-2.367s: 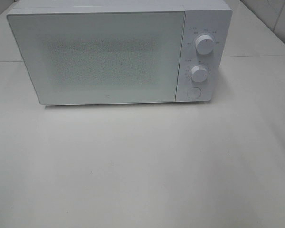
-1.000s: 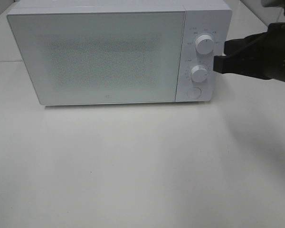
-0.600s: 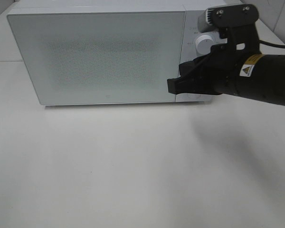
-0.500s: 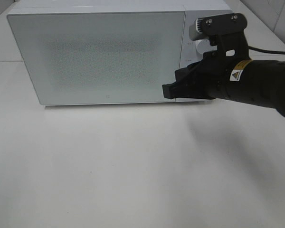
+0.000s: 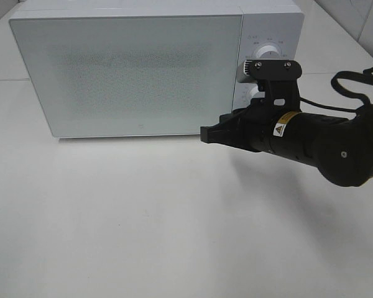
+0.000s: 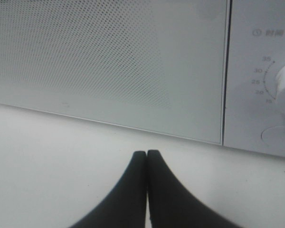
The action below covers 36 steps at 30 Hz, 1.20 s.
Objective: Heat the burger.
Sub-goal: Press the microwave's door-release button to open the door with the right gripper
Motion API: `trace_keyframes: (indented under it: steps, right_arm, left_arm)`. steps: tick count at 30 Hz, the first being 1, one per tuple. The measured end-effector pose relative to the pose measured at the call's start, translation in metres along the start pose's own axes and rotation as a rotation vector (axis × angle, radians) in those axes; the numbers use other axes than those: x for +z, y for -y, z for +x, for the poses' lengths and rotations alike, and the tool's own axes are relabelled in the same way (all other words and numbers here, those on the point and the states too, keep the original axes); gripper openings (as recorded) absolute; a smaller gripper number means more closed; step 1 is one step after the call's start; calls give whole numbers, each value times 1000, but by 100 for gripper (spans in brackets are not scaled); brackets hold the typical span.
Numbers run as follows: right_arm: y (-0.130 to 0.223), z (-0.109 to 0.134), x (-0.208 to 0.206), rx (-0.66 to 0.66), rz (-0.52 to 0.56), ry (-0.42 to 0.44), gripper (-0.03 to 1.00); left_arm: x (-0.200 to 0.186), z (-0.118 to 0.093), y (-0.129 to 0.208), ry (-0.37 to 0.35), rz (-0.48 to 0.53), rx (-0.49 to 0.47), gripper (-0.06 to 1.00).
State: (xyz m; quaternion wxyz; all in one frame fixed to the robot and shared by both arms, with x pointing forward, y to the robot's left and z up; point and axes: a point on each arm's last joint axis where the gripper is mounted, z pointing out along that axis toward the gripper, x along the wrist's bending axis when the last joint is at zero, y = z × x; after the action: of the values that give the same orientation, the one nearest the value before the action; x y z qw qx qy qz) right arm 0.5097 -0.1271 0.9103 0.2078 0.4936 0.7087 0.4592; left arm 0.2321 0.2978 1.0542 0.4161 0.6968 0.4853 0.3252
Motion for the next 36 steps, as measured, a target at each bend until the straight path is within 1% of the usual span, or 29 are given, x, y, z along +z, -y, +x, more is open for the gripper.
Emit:
trace_keyframes:
  steps: [3,4,5,6,7,8,9,10,11,12,13,15,16,17,18,19,20,21,24,26,27,29,30,32,33,34,36]
  right_arm:
    - [1,0,1,24,0,0,0]
    - [5,-1,4,77,-1,5,0]
    - [7,-3,7,157,-5,23,0]
    - [7,-3,7,157,-5,23,0]
    - [9,-5,8,194,-4,36,0]
    - [11,-9,10,283,-14,73,0]
    - [11,-9,10,283,-14,73,0]
    - [12,-10,11,316,-19,89,0]
    - [14,-15,12,380,-28,131,1]
    - [14,-15,12,380,-28,131,1]
    - [16,-18,13,423,-36,163,1]
    - [17,-19,14,437,-42,172,1]
    - [16,-20,14,479,-60,184,1]
    - [16,-20,14,479,-60,184,1]
    - [13,-22,13,528,-93,190,1]
    - [13,-22,13,528,-93,190,1]
    - [12,-22,13,561,-109,196,1]
    - [11,-24,13,628,-135,210,1]
    - [11,-26,12,665,-149,221,1]
    - [10,-30,11,769,-185,257,1]
    - [10,-30,11,769,-185,257,1]
    - [11,-31,11,824,-196,263,1]
    - [11,-31,11,824,-196,263,1]
    - [10,-32,11,907,-215,265,1]
    - [10,-32,11,907,-215,265,1]
    - [10,-33,11,965,-236,269,1]
    - [11,-34,11,986,-248,274,1]
  left_arm:
    - [0,0,0,0,0,0,0]
    - [0,0,0,0,0,0,0]
    - [0,0,0,0,0,0,0]
    - [0,0,0,0,0,0,0]
    - [0,0,0,0,0,0,0]
    - [0,0,0,0,0,0,0]
    - [0,0,0,0,0,0,0]
    - [0,0,0,0,0,0,0]
    - [0,0,0,0,0,0,0]
    - [0,0,0,0,0,0,0]
    - [0,0,0,0,0,0,0]
    - [0,0,0,0,0,0,0]
    - [0,0,0,0,0,0,0]
    - [0,0,0,0,0,0,0]
    - [0,0,0,0,0,0,0]
    - [0,0,0,0,0,0,0]
    - [0,0,0,0,0,0,0]
    - [0,0,0,0,0,0,0]
    - [0,0,0,0,0,0,0]
    - [0,0,0,0,0,0,0]
    - [0,0,0,0,0,0,0]
    - [0,0,0,0,0,0,0]
    - [0,0,0,0,0,0,0]
    - [0,0,0,0,0,0,0]
    - [0,0,0,0,0,0,0]
    - [0,0,0,0,0,0,0]
    - [0,0,0,0,0,0,0]
